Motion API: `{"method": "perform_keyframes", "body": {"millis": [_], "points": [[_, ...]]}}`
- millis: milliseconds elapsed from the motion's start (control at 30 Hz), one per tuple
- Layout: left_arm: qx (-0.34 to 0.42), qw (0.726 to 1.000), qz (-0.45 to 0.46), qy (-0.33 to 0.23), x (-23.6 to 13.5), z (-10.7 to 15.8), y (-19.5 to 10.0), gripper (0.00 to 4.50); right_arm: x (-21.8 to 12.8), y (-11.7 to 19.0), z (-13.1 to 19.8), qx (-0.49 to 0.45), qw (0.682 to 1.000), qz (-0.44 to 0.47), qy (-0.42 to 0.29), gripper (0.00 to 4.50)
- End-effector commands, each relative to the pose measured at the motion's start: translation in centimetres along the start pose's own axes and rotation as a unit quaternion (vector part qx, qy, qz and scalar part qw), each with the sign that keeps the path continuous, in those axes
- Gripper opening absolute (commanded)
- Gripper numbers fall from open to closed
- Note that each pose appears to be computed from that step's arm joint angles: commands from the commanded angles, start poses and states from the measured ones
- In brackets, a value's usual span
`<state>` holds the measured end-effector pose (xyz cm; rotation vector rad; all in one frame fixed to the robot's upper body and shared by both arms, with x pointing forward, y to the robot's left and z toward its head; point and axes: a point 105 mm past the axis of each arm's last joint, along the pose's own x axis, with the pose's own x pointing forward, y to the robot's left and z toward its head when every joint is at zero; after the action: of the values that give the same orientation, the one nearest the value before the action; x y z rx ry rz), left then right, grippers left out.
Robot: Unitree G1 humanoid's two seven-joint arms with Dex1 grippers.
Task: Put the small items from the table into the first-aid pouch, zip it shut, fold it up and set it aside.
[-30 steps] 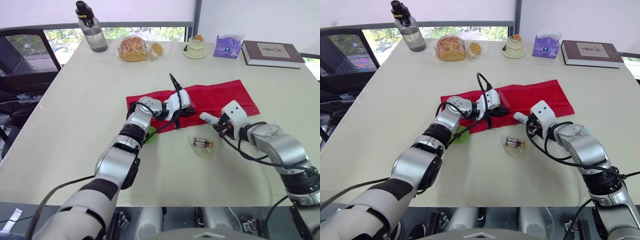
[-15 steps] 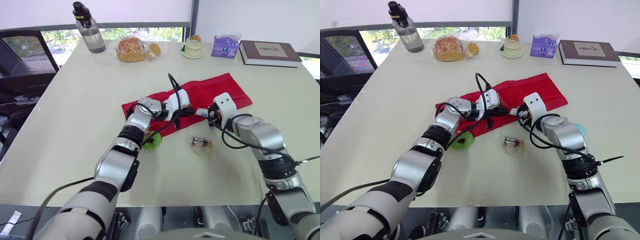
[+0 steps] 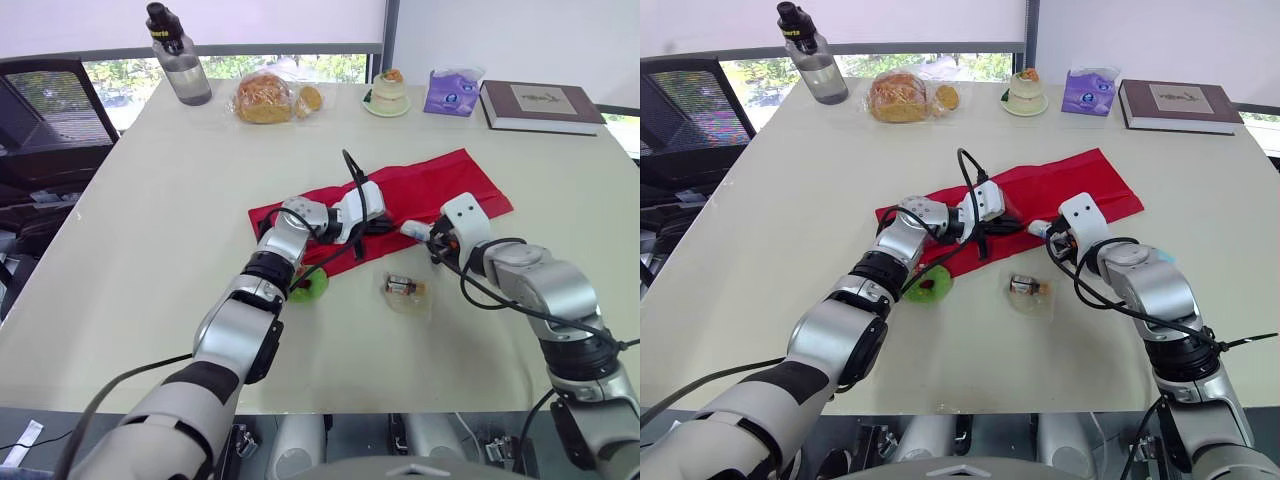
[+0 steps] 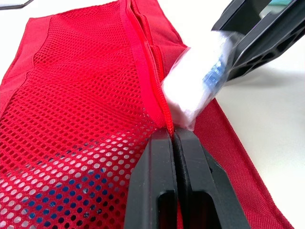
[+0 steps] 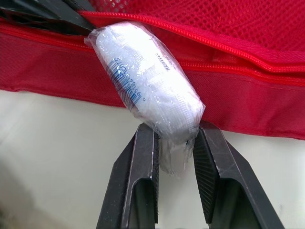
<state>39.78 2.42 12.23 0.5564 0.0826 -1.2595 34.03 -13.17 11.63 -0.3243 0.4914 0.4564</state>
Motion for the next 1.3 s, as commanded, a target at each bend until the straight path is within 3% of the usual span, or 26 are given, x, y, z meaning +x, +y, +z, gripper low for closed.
{"method": "perform_keyframes", "body": {"millis": [33, 100, 167, 633, 667, 733, 767, 900, 1300], "points": [[0.014, 1.000, 0.005, -0.021, 0.1, 1.4, 0.5, 0.00, -0.7, 0.5, 0.7, -0.019, 1.000, 0.014, -0.019, 1.45], [0.014, 1.000, 0.004, -0.021, 0.1, 1.4, 0.5, 0.00, -0.7, 0.6, 0.7, -0.020, 0.999, 0.021, -0.027, 1.88], [0.014, 1.000, 0.003, -0.020, 0.1, 1.4, 0.5, 0.00, -0.8, 0.6, 0.8, -0.022, 0.999, 0.028, -0.034, 2.77], [0.017, 1.000, 0.001, -0.023, 0.2, 1.6, 0.4, 0.00, 0.2, -0.1, 0.8, -0.060, 0.996, 0.039, -0.051, 2.77], [0.017, 1.000, 0.002, -0.023, 0.2, 1.6, 0.5, 0.00, 0.3, -0.1, 0.8, -0.059, 0.996, 0.039, -0.053, 2.25], [0.017, 1.000, 0.004, -0.023, 0.2, 1.6, 0.5, 0.00, 0.3, -0.2, 0.9, -0.059, 0.996, 0.036, -0.055, 1.89], [0.016, 1.000, 0.004, -0.023, 0.2, 1.6, 0.5, 0.00, 0.2, -0.3, 1.1, -0.059, 0.996, 0.033, -0.056, 1.29], [0.017, 1.000, 0.004, -0.024, 0.2, 1.5, 0.5, 0.00, -0.2, -0.6, 1.3, -0.050, 0.997, 0.031, -0.047, 0.02], [0.025, 0.998, -0.010, -0.057, 1.1, 3.2, -0.2, 0.00, 1.5, 0.1, 2.9, -0.071, 0.997, 0.019, -0.028, 0.02]]}}
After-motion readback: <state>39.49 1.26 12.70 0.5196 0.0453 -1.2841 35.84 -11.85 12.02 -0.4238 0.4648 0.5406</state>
